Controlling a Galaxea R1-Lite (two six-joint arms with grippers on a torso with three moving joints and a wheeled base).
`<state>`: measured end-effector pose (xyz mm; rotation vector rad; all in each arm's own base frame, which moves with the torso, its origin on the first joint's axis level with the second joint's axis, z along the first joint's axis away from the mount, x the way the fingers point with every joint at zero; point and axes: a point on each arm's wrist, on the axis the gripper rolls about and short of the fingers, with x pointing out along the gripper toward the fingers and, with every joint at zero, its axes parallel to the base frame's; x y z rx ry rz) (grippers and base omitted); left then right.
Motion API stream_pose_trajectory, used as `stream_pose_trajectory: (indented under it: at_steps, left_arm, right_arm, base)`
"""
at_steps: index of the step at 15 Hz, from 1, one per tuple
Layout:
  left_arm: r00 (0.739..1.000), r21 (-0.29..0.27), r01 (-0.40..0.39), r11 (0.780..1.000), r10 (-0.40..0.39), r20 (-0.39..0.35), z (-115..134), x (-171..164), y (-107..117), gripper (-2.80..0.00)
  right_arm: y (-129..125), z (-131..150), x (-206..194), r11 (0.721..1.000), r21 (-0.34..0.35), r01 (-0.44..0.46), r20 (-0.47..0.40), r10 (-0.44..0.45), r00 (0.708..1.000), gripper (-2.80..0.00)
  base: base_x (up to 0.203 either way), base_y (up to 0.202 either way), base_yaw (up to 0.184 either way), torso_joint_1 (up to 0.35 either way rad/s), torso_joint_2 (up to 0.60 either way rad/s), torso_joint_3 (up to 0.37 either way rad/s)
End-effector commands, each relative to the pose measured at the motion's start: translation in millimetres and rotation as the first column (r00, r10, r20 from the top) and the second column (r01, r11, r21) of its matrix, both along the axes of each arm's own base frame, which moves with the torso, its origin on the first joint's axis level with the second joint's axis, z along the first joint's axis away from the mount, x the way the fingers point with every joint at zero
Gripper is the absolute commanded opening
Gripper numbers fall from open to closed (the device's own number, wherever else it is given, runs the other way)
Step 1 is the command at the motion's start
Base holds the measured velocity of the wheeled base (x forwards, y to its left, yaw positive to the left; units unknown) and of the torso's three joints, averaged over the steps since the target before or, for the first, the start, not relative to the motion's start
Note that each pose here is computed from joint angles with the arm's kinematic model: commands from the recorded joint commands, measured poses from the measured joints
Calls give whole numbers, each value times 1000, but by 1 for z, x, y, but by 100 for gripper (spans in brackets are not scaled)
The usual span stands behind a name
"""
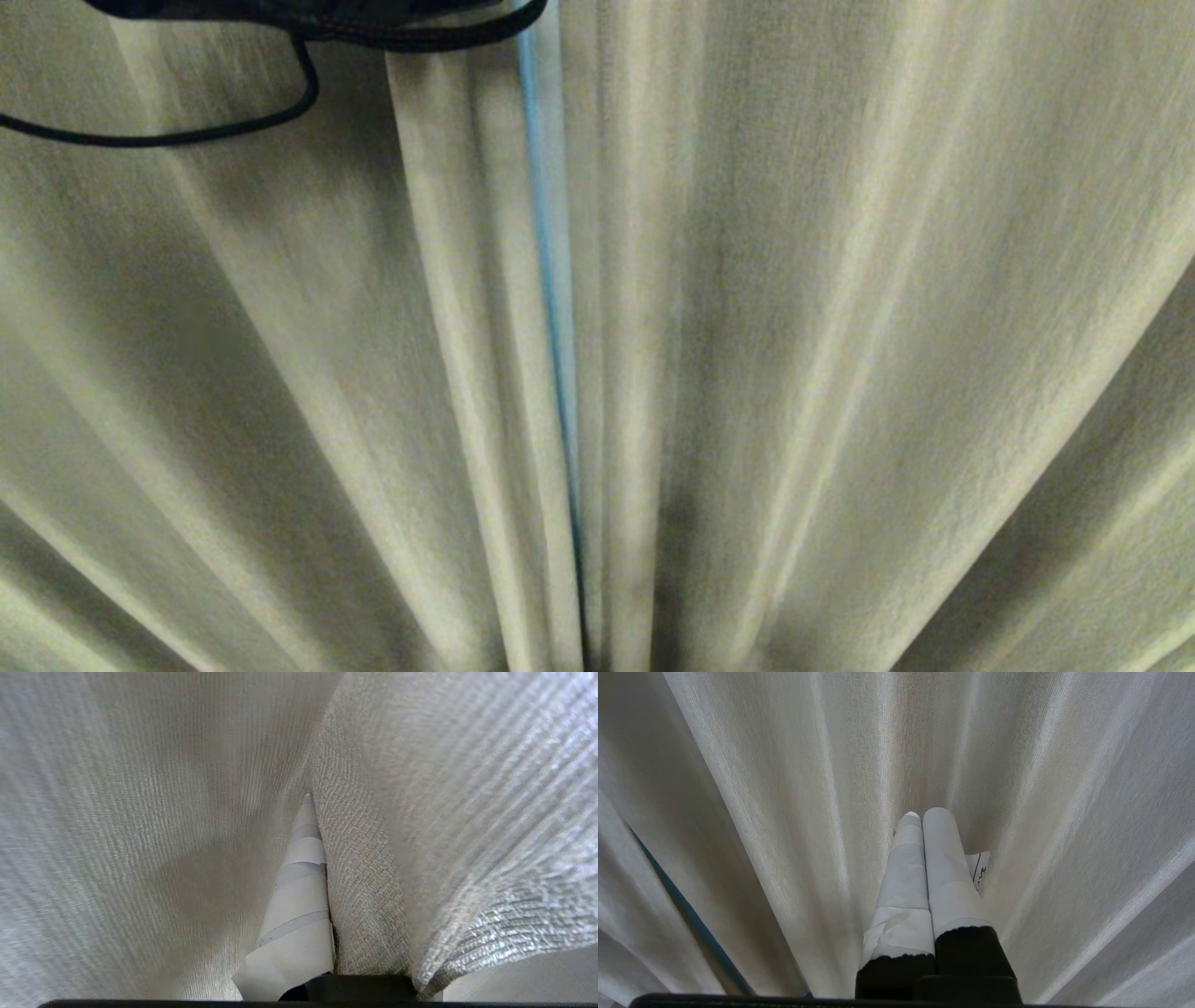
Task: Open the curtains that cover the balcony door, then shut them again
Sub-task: Pull the outer curtains open on both sides
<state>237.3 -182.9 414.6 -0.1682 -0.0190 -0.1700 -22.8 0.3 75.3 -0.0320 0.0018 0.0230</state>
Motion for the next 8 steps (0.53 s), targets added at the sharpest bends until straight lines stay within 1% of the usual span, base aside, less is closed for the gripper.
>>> stream_pose_trajectory:
  at_steps: [1,4,8]
  left_arm:
    - [1000,-18,-13,1000,13,20,8,-8,9,-280]
    - [998,-34,-52,998,53,35,14,-11,26,-280]
    - [989,-66,-130,989,135,63,24,-10,55,-280]
  right_arm:
    - [0,0,0,1000,0,-2,1,2,1000,-280]
    - [0,0,0,1000,0,-1,1,1,1000,-280]
    - [0,0,0,1000,0,-2,1,2,1000,-280]
  base:
    - [0,0,0,0,0,0]
    - [0,0,0,0,0,0]
    - [0,0,0,0,0,0]
